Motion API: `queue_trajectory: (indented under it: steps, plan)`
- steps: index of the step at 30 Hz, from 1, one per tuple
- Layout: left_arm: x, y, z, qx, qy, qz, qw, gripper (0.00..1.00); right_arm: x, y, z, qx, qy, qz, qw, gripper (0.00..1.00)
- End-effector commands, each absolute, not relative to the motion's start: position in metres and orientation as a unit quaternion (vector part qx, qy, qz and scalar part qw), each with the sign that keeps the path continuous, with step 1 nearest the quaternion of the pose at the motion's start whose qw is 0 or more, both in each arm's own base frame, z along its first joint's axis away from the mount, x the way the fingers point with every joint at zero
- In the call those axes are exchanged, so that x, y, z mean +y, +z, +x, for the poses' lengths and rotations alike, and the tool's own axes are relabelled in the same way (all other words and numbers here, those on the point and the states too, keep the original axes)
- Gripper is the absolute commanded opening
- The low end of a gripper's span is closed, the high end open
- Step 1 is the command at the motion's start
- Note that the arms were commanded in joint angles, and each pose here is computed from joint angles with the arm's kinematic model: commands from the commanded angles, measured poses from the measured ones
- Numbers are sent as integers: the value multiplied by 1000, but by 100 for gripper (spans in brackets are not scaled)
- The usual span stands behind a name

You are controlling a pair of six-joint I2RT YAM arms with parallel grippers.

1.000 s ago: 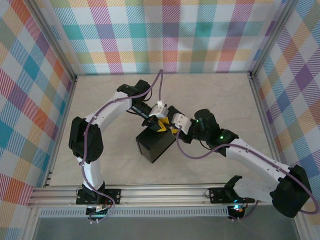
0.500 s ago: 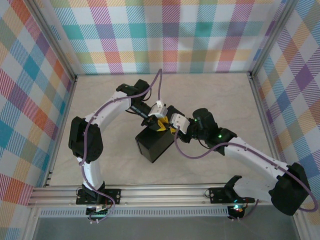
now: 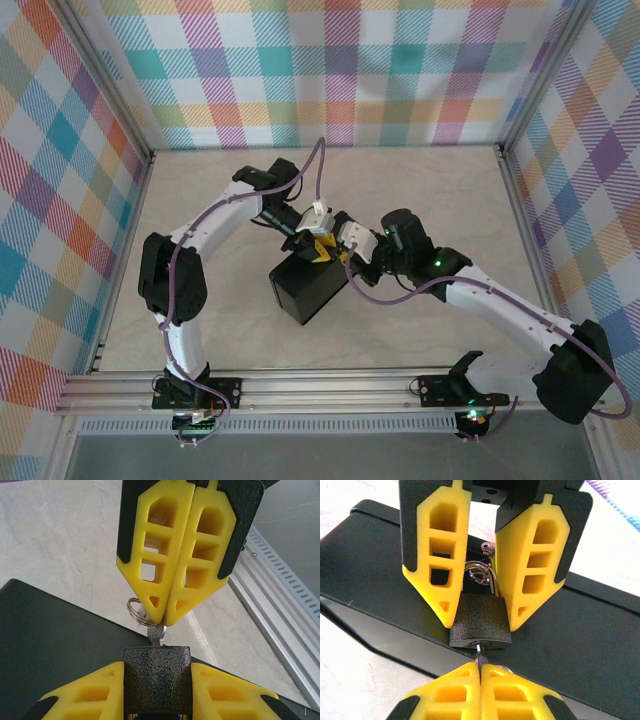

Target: Unlock a padlock with a key

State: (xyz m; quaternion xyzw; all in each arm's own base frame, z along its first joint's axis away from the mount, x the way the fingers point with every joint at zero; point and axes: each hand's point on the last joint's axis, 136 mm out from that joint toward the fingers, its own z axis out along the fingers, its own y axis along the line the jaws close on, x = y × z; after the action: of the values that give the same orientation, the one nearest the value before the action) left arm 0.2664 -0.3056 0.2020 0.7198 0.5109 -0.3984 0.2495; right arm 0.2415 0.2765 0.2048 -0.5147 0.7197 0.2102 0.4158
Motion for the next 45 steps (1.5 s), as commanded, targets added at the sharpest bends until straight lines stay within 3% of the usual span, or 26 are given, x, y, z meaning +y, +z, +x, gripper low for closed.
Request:
queue_trajectory:
  steps: [1,13,23,30,34,38,45]
  plan:
    - [-313,191,257,505,-408,726,230,18,294,223,231,721,283,-487,403,4]
    - [-313,198,255,495,-408,727,247,18,315,213,224,809,406,-335,263,0]
    - [-309,199,258,496,-401,726,257,16,297,202,231,844,393,-267,248,0]
    - [-306,201,257,492,-400,727,262,16,292,205,232,838,448,-227,215,0]
    - [-306,203,258,490,-404,724,268,16,288,214,222,815,443,-280,247,6]
    - [-305,196,261,498,-406,722,257,16,276,216,223,803,392,-335,300,22]
    - [-304,194,260,502,-406,721,252,16,264,217,232,776,324,-402,363,29]
